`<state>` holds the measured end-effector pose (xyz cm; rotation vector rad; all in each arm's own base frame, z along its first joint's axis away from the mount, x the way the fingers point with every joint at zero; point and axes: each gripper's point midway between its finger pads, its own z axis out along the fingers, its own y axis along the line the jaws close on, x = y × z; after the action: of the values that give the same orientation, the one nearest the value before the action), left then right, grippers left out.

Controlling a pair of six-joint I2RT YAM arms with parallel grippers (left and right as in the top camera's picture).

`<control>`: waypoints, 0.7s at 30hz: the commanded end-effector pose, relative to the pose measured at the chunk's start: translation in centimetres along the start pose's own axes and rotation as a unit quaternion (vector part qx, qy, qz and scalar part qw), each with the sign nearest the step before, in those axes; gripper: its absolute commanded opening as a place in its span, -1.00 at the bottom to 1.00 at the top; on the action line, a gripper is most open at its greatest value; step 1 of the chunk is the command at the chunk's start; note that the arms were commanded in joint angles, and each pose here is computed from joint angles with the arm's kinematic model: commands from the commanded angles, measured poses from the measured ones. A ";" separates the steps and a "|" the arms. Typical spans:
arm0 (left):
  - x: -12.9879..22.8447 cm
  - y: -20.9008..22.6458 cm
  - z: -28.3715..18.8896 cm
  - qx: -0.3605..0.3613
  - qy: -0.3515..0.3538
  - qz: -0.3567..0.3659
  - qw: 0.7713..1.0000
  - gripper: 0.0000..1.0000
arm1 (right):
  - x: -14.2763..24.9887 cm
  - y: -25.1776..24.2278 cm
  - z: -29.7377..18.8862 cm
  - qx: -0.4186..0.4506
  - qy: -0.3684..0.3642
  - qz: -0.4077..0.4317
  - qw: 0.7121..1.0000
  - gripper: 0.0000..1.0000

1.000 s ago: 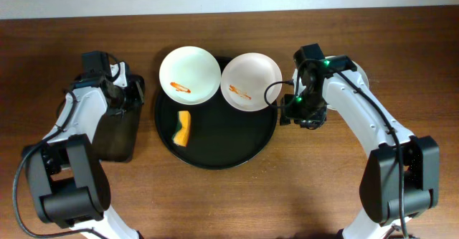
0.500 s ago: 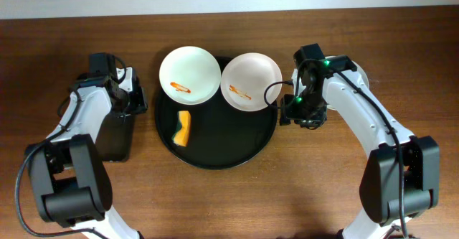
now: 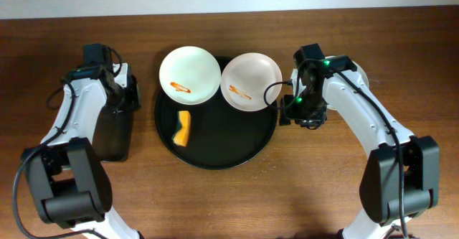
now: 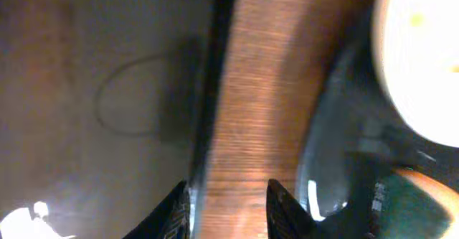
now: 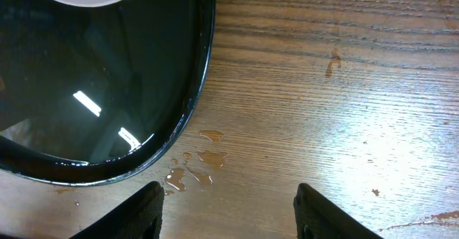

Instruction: Clean dirty plates on tray and stack at the side

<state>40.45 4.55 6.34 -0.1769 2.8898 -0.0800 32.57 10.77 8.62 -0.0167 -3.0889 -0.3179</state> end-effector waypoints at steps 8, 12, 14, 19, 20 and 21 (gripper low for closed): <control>2.5 0.6 2.8 -0.008 0.022 0.008 1.000 -0.82 | -0.3 0.1 -0.6 -0.005 -0.010 -0.004 1.000 0.20; 2.5 0.6 3.3 -0.008 0.023 0.009 1.000 -0.97 | -0.3 0.1 -0.6 -0.005 -0.010 -0.004 1.000 0.20; 2.4 0.5 3.5 -0.006 0.022 0.010 1.000 -0.99 | -0.3 0.1 -0.6 -0.005 -0.009 -0.004 1.000 0.20; 1.5 -1.2 3.5 0.038 0.004 0.002 0.999 -0.99 | -0.3 0.1 -0.6 -0.005 -0.009 -0.004 1.000 0.20; 1.5 -1.5 3.5 0.045 0.004 0.002 0.999 -0.99 | -0.3 0.1 -0.6 -0.005 -0.009 -0.004 1.000 0.20; 1.5 -1.8 3.5 0.054 0.004 0.002 0.999 -1.00 | -0.3 0.1 -0.6 -0.005 -0.009 -0.004 1.000 0.20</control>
<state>40.23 4.14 3.55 -0.1461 2.8711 -0.1048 32.56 10.77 8.62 -0.0168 -3.0885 -0.3178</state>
